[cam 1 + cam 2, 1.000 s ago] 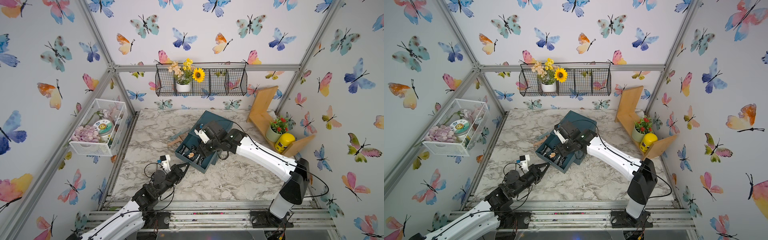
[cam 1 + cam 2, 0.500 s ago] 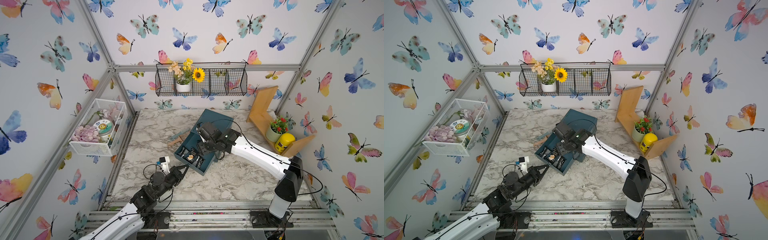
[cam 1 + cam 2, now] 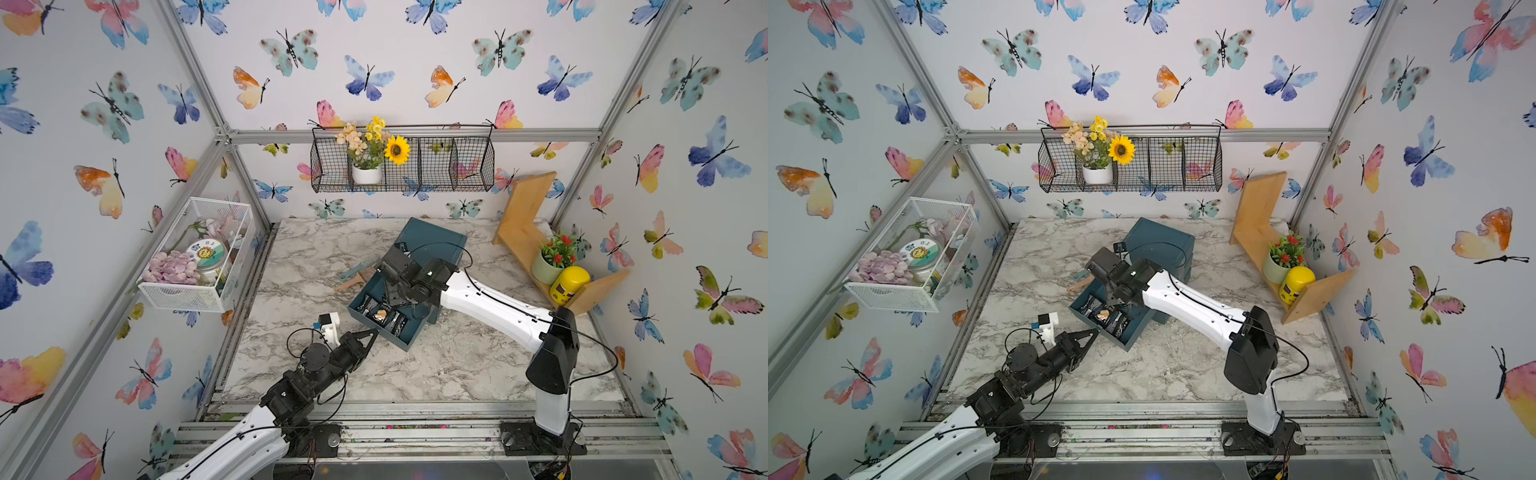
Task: Take the cookies out of the drawer
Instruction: Open the drawer in the storage box, then pick up the cookie from the drawer.
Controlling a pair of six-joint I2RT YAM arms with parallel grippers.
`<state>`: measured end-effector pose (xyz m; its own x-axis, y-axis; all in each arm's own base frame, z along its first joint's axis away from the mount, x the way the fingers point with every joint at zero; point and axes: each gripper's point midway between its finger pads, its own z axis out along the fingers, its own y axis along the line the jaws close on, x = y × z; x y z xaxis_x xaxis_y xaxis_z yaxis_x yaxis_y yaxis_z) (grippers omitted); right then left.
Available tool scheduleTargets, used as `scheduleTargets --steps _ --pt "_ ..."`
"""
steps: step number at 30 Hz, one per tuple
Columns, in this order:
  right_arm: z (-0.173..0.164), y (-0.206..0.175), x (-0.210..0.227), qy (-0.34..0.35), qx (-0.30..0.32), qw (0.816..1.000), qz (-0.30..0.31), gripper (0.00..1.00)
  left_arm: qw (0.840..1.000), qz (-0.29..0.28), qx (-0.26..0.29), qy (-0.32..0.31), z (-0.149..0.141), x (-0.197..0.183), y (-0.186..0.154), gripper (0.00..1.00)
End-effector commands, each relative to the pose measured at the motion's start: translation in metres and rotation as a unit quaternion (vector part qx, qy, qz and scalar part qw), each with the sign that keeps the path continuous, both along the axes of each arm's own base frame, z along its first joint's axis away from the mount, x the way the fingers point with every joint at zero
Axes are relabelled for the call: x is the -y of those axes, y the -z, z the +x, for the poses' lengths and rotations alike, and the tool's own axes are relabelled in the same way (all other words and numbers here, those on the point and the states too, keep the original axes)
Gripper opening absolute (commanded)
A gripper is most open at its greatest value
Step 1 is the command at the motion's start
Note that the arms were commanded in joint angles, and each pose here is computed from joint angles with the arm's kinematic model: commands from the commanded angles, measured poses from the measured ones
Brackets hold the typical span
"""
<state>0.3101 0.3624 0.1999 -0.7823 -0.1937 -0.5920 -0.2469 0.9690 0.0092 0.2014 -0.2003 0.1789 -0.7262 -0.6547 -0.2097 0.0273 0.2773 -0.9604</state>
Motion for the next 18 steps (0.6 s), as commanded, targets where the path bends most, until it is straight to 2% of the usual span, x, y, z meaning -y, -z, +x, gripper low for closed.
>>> scheduleTargets --steps 1,7,18 --pt "0.011 -0.002 0.018 0.054 0.021 0.998 -0.019 0.67 1.000 -0.005 0.024 0.003 0.002 0.003 -0.011 0.00" --pt "0.011 0.011 0.019 0.067 0.016 0.997 -0.035 0.66 1.000 -0.004 0.026 0.005 0.003 0.004 -0.014 0.00" --pt "0.015 0.024 0.015 0.065 0.016 0.997 -0.043 0.56 1.000 -0.002 0.023 0.004 0.003 0.004 -0.013 0.00"
